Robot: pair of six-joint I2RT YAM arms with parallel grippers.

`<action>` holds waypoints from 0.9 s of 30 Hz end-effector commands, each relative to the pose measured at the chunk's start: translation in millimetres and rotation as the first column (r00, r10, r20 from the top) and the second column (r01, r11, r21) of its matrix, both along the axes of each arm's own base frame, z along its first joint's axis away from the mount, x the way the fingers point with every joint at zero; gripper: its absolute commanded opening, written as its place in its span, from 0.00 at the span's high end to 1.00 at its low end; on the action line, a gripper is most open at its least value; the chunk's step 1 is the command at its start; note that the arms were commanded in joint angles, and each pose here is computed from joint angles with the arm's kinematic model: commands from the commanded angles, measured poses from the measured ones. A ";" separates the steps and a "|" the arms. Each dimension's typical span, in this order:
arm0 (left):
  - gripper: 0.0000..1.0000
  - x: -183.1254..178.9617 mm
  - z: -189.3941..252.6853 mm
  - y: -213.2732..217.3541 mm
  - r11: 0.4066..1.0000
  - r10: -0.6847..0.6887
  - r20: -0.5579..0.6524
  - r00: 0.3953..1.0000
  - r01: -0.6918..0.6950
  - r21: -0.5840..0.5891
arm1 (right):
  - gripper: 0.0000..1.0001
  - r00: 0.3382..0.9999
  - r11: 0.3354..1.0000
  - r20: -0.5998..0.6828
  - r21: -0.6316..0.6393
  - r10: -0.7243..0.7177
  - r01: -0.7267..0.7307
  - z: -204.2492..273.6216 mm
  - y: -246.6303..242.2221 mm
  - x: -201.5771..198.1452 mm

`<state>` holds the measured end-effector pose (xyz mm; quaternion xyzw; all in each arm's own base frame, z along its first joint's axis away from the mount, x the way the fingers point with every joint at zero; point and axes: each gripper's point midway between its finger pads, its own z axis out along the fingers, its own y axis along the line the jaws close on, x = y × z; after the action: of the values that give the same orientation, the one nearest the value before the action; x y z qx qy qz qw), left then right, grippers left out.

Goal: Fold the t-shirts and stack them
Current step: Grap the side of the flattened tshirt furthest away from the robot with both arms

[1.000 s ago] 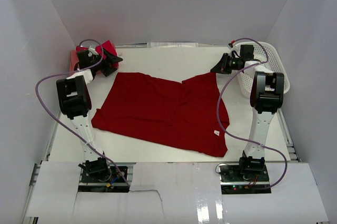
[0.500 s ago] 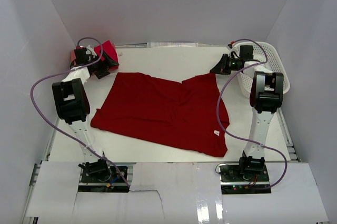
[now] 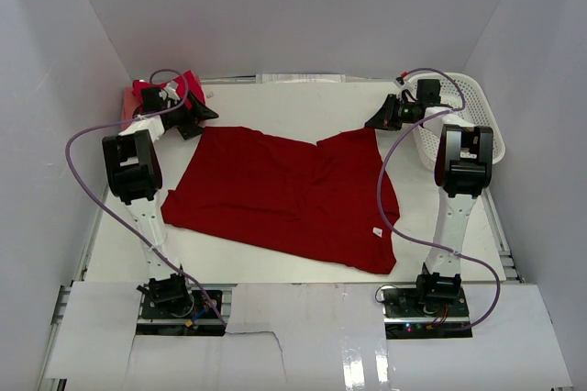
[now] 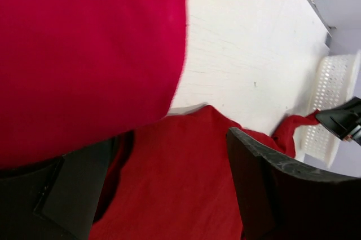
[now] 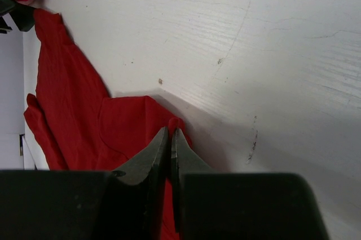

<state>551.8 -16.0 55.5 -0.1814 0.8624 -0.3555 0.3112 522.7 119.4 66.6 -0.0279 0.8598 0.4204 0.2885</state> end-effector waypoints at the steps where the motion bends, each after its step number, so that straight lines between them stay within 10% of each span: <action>1: 0.08 -4.6 -8.8 -26.5 0.993 -0.083 -0.038 0.996 0.080 -0.085 | 0.92 0.999 1.000 0.030 0.015 0.020 -0.021 11.9 3.2 6.7; 19: 0.08 7.8 14.5 -84.8 0.894 -0.246 0.018 0.969 0.234 -0.381 | 0.92 1.000 1.000 0.016 0.013 0.018 -0.018 7.9 2.8 8.7; 27: 0.12 15.5 31.5 -56.3 0.965 -0.166 0.002 0.986 0.163 -0.208 | 0.92 1.000 1.000 0.013 0.013 0.019 -0.019 5.8 2.8 8.3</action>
<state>561.9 -95.0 59.2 -0.1424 0.8177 -0.5167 0.2099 526.4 119.3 60.4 -0.0242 0.8620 0.4207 0.2816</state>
